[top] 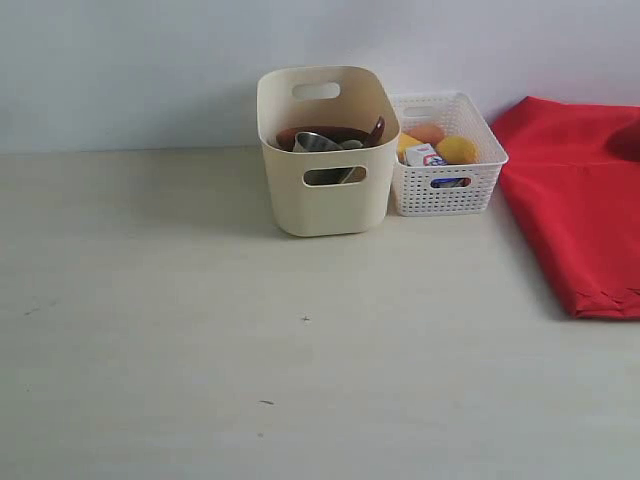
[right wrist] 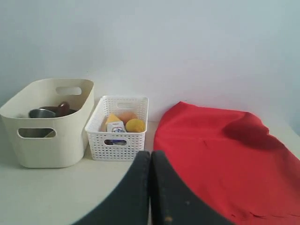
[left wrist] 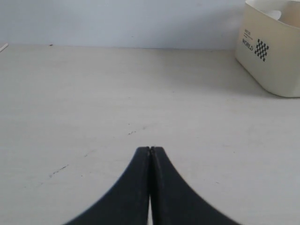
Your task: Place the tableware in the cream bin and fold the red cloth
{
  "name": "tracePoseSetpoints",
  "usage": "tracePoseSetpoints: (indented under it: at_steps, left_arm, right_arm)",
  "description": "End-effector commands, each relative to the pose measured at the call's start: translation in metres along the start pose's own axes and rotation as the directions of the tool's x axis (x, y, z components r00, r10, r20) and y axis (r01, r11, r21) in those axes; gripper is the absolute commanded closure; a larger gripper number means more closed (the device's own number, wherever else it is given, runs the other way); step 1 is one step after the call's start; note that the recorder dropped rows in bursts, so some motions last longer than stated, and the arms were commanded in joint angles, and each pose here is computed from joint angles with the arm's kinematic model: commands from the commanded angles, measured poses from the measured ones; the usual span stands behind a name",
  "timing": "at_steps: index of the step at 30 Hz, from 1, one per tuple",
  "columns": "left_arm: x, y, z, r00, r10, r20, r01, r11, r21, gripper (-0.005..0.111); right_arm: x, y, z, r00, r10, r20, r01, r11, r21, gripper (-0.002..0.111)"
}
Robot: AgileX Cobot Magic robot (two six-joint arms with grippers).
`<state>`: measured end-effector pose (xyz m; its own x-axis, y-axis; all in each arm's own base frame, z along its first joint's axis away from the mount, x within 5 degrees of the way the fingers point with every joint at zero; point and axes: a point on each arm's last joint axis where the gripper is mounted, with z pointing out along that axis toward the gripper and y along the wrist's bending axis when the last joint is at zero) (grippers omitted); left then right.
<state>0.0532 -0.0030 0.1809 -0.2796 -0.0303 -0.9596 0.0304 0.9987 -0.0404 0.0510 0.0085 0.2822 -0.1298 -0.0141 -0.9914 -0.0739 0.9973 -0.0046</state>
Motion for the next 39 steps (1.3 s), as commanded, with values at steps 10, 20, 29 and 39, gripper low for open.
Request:
tracePoseSetpoints:
  at_steps: [10, 20, 29, 39]
  left_arm:
    - [-0.001, 0.000, 0.000, 1.000, -0.004, 0.018, 0.004, 1.000, -0.003, 0.107]
    - [-0.001, 0.000, 0.000, 1.000, -0.004, 0.018, 0.004, 1.000, -0.003, 0.107]
    - [-0.001, 0.000, 0.000, 1.000, -0.004, 0.018, 0.004, 1.000, -0.003, 0.107]
    - [-0.001, 0.000, 0.000, 1.000, -0.004, 0.018, 0.004, 1.000, -0.003, 0.107]
  right_arm:
    - [0.038, -0.002, 0.004, 1.000, -0.001, 0.008, 0.001, 1.000, 0.022, 0.108]
    - [0.068, -0.011, 0.011, 0.999, 0.042, 0.005, -0.043, 0.991, 0.123, 0.108]
    - [0.091, -0.010, 0.015, 0.999, 0.036, -0.030, -0.033, 0.996, 0.085, 0.108]
    - [0.092, -0.006, 0.016, 0.999, 0.012, -0.048, -0.011, 1.000, 0.022, 0.108]
